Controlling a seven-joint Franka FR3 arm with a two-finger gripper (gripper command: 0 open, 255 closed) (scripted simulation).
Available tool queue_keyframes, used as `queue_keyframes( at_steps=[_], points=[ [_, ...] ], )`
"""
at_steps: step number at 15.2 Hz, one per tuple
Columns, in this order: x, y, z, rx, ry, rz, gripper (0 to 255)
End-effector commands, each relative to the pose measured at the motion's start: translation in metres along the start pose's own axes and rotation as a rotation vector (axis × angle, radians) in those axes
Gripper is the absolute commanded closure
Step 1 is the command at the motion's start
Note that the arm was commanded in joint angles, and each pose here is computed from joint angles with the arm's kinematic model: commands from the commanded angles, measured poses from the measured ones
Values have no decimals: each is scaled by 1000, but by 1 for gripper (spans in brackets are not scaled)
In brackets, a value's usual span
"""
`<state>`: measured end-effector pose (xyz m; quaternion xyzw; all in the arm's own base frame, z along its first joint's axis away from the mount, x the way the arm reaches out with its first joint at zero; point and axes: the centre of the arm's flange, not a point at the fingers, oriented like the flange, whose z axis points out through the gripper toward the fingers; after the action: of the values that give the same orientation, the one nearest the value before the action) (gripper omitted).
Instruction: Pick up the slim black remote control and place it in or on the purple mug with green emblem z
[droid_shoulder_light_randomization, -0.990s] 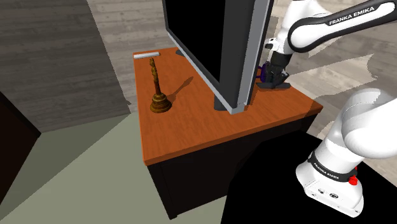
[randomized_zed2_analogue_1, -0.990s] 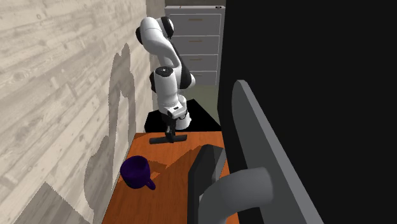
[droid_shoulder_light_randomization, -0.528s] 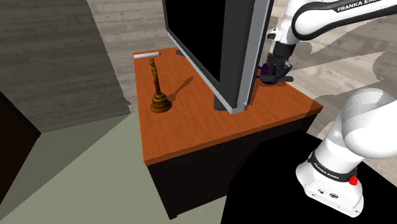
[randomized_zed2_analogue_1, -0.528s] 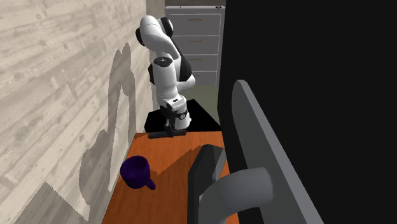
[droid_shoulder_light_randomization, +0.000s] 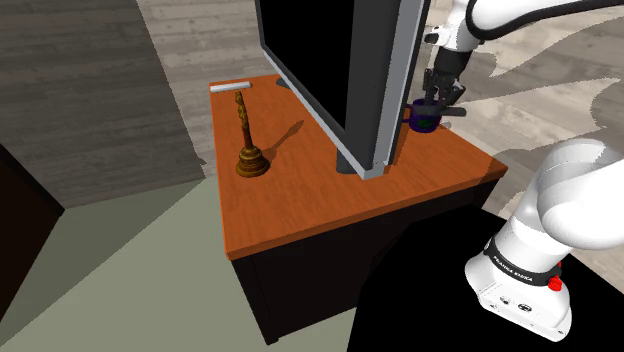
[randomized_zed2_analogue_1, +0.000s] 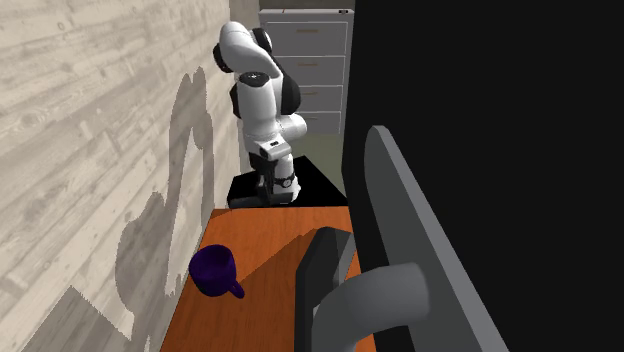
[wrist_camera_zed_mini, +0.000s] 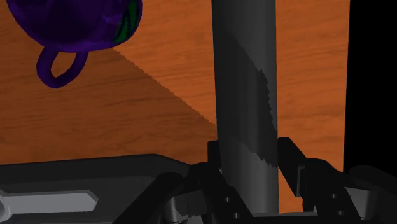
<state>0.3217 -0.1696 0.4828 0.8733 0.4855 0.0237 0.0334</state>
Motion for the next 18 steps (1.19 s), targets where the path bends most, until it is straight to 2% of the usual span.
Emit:
queue_keyframes(
  at_steps=[1, 15, 18],
  points=[
    [-6, 13, -3, 0, 0, 0, 255],
    [-85, 178, 18, 0, 0, 0, 255],
    [-88, 183, 30, 0, 0, 0, 255]
  ],
)
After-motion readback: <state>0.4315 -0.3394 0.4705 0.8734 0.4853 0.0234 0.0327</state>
